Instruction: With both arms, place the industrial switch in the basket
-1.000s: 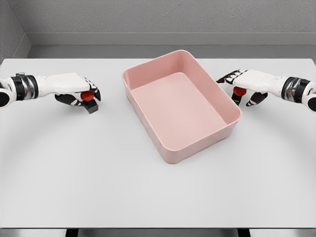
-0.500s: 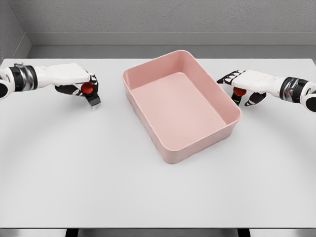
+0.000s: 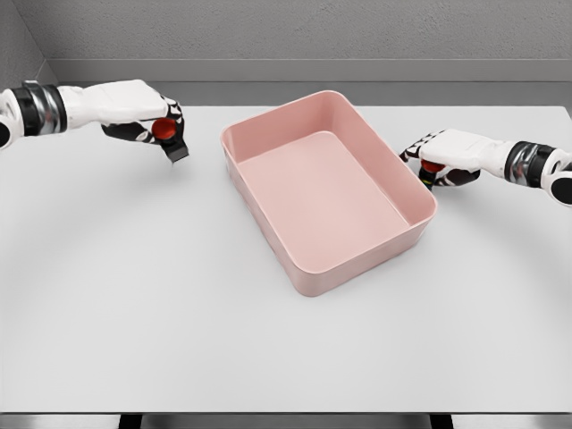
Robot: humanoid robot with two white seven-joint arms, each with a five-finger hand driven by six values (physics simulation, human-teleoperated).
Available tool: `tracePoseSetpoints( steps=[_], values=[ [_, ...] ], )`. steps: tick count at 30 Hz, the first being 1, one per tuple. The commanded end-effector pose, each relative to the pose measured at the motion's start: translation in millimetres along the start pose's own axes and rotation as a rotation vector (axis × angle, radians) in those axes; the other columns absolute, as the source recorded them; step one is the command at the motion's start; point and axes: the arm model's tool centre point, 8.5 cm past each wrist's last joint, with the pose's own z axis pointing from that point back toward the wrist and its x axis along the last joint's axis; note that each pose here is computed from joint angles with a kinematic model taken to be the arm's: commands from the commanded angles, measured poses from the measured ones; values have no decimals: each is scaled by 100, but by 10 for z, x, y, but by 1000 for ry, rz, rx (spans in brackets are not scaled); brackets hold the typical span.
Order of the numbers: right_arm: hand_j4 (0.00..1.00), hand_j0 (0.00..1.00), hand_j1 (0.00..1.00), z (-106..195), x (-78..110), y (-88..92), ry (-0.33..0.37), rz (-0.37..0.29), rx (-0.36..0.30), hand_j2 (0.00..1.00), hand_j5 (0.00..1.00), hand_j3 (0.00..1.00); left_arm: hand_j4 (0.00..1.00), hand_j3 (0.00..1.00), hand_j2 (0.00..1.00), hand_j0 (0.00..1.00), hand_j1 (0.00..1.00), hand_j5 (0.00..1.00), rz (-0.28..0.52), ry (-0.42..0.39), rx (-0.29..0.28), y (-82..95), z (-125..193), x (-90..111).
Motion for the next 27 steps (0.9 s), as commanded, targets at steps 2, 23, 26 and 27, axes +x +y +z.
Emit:
tracePoseSetpoints(
  steps=[2, 23, 26, 27],
  values=[
    [64, 64, 64, 1, -5, -3, 2, -5, -3, 64, 64, 64, 44, 44, 44, 44, 44, 44, 0, -3, 27, 76, -5, 7],
    [49, 49, 49, 30, -40, -124, 9, 4, -23, 49, 49, 49, 44, 44, 44, 44, 44, 44, -45, -117, 106, 579, -449, 379],
    [48, 48, 48, 41, -44, -136, 11, 8, -24, 48, 48, 48, 44, 44, 44, 44, 44, 44, -48, -141, 109, 604, -547, 466],
    [48, 48, 48, 56, -58, -160, 14, 12, -26, 48, 48, 48, 44, 44, 44, 44, 44, 44, -48, -143, 113, 619, -549, 471]
  ],
)
